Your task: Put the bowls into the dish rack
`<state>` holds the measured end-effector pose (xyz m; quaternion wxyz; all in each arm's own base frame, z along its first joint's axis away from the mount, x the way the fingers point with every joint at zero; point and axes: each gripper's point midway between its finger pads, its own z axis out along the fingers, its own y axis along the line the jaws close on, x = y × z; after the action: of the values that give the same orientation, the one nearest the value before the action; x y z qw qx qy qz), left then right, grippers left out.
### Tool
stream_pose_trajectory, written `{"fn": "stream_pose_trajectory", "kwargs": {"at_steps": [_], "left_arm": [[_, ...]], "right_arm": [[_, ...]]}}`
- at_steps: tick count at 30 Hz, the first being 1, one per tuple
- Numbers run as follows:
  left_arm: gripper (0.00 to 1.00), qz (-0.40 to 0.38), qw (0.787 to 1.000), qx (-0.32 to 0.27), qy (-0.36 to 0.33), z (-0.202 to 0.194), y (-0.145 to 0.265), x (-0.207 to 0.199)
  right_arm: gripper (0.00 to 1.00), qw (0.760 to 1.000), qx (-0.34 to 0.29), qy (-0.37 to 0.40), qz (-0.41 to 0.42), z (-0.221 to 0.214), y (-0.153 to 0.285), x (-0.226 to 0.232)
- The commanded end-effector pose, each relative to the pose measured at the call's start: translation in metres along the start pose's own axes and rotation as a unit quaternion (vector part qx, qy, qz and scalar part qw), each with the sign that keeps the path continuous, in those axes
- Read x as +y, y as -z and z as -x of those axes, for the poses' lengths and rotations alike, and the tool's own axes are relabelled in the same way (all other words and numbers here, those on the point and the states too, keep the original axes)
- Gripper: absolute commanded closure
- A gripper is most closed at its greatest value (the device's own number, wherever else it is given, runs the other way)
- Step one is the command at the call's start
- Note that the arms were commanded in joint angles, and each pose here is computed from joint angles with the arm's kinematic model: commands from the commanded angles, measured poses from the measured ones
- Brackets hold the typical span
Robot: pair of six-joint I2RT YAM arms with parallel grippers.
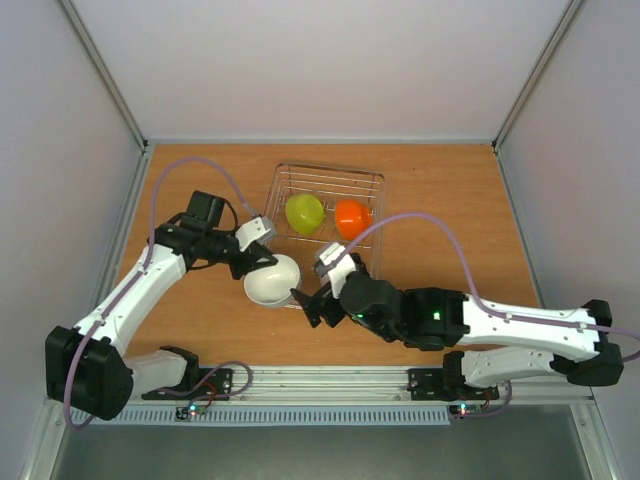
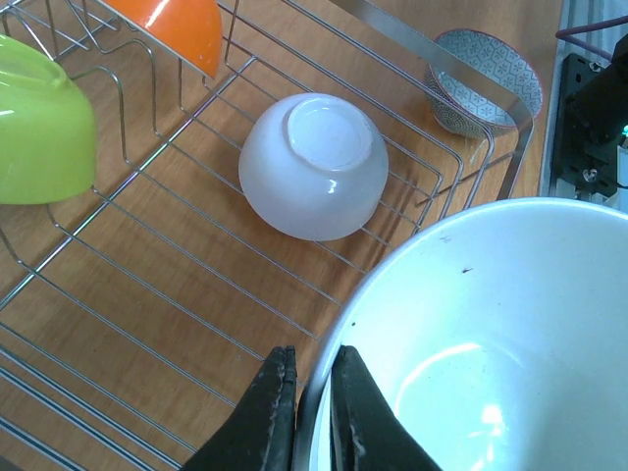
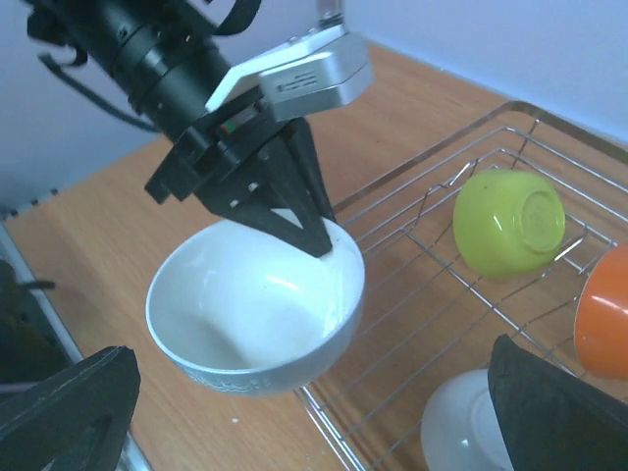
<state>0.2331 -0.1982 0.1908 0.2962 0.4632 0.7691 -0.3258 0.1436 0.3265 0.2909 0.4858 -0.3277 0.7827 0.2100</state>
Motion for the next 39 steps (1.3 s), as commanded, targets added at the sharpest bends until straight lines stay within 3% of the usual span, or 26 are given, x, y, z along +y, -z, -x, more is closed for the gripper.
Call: {"fn": "stream_pose_trajectory", "kwargs": {"at_steps": [1, 6, 11, 13, 17, 23, 39], "left_arm": [[0.99, -0.005, 0.999, -0.038, -0.017, 0.013, 0.003, -0.003], [1.00, 0.005, 0.997, -0.071, -0.034, 0.023, 0.010, -0.007], [0.99, 0.042, 0.990, -0.117, -0.060, 0.031, 0.022, -0.008], [1.00, 0.062, 0.986, -0.135, -0.071, 0.035, 0.028, -0.007], [1.00, 0.090, 0.979, -0.162, -0.080, 0.040, 0.039, -0.005], [0.99, 0.091, 0.977, -0.175, -0.077, 0.042, 0.045, -0.003], [0.99, 0.072, 0.978, -0.184, -0.070, 0.043, 0.049, -0.007]], "right_arm": [[0.01, 0.994, -0.033, -0.106, -0.014, -0.001, 0.005, -0.015], [0.01, 0.970, -0.037, -0.236, 0.039, -0.010, -0.002, -0.020], [0.08, 0.914, -0.060, -0.382, 0.120, -0.009, -0.017, -0.027], [0.10, 0.899, -0.071, -0.408, 0.141, -0.004, -0.022, -0.027], [0.10, 0.873, -0.084, -0.441, 0.193, 0.005, -0.029, -0.018], [0.08, 0.826, -0.055, -0.497, 0.260, -0.004, -0.046, -0.001], [0.12, 0.794, -0.049, -0.515, 0.319, -0.019, -0.079, 0.018]]}}
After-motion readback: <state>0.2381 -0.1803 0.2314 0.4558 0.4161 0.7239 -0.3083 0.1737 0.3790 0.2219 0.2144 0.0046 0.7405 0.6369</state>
